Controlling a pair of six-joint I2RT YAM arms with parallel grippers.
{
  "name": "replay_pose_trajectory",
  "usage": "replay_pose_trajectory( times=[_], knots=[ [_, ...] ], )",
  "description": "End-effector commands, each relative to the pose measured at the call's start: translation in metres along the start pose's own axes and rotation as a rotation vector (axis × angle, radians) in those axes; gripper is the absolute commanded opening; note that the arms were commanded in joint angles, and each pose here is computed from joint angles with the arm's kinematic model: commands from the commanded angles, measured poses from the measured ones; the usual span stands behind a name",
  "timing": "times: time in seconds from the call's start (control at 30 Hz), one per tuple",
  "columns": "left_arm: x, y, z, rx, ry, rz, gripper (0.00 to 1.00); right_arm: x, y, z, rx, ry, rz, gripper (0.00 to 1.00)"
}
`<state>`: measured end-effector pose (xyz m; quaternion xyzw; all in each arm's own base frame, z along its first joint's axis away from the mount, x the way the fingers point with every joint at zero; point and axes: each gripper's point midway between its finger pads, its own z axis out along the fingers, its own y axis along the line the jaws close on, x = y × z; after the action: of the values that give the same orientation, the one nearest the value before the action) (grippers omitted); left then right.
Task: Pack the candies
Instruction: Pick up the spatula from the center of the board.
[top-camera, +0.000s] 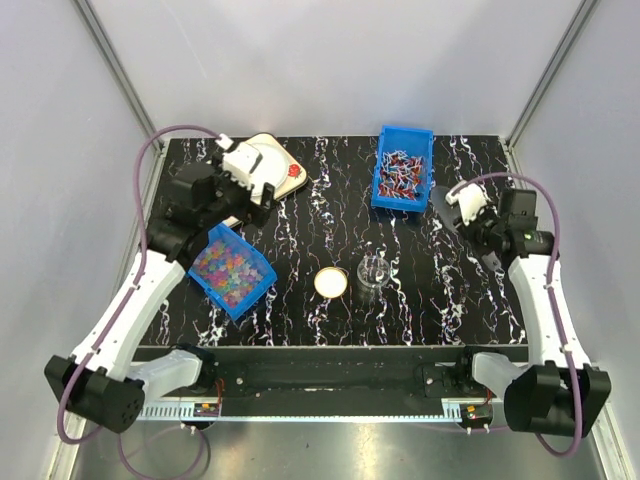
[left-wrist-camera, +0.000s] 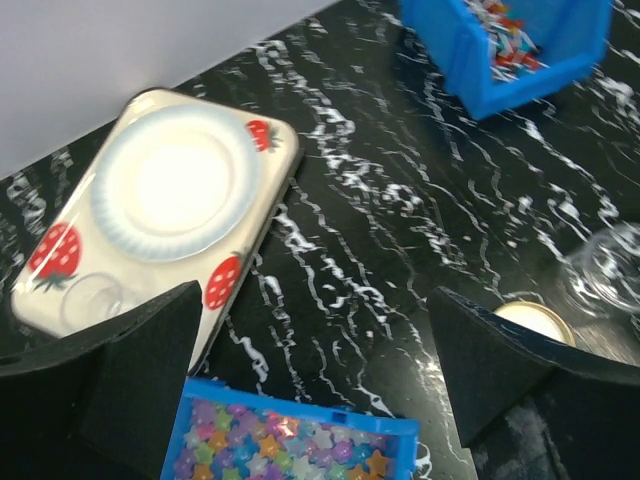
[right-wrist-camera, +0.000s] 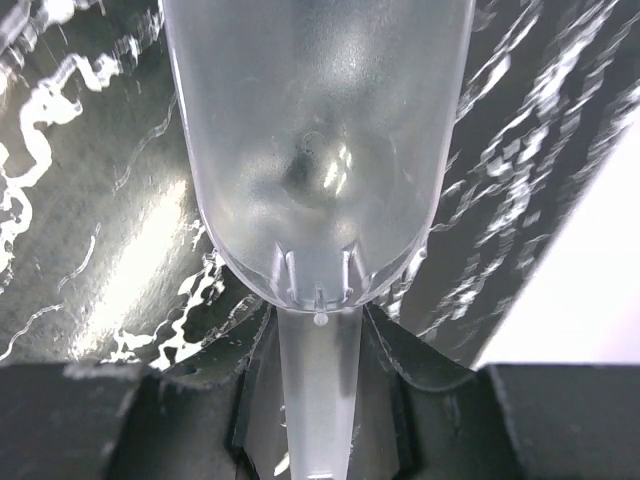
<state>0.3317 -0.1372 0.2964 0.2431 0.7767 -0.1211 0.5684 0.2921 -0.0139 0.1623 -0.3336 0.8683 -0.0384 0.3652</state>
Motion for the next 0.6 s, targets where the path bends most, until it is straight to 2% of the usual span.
replay_pose_trajectory(
  times=[0.0,0.13,0.33,0.57],
  knots=[
    [-0.045,-0.035,-0.004,0.162,-0.081,0.115,0.99,-0.055,-0.007,-0.037,0.023,-0.136,-0.084,0.0],
    [-0.067,-0.068,-0.015,0.346,-0.114,0.108,0.99,-0.101,-0.001,-0.054,0.036,-0.238,-0.16,0.0],
    [-0.091,-0.103,-0.025,0.571,-0.134,0.013,0.99,-0.152,0.035,-0.053,0.056,-0.326,-0.36,0.0],
    [-0.092,-0.127,-0.011,0.736,-0.056,-0.163,0.99,-0.203,0.069,-0.067,0.088,-0.471,-0.505,0.0]
  ],
)
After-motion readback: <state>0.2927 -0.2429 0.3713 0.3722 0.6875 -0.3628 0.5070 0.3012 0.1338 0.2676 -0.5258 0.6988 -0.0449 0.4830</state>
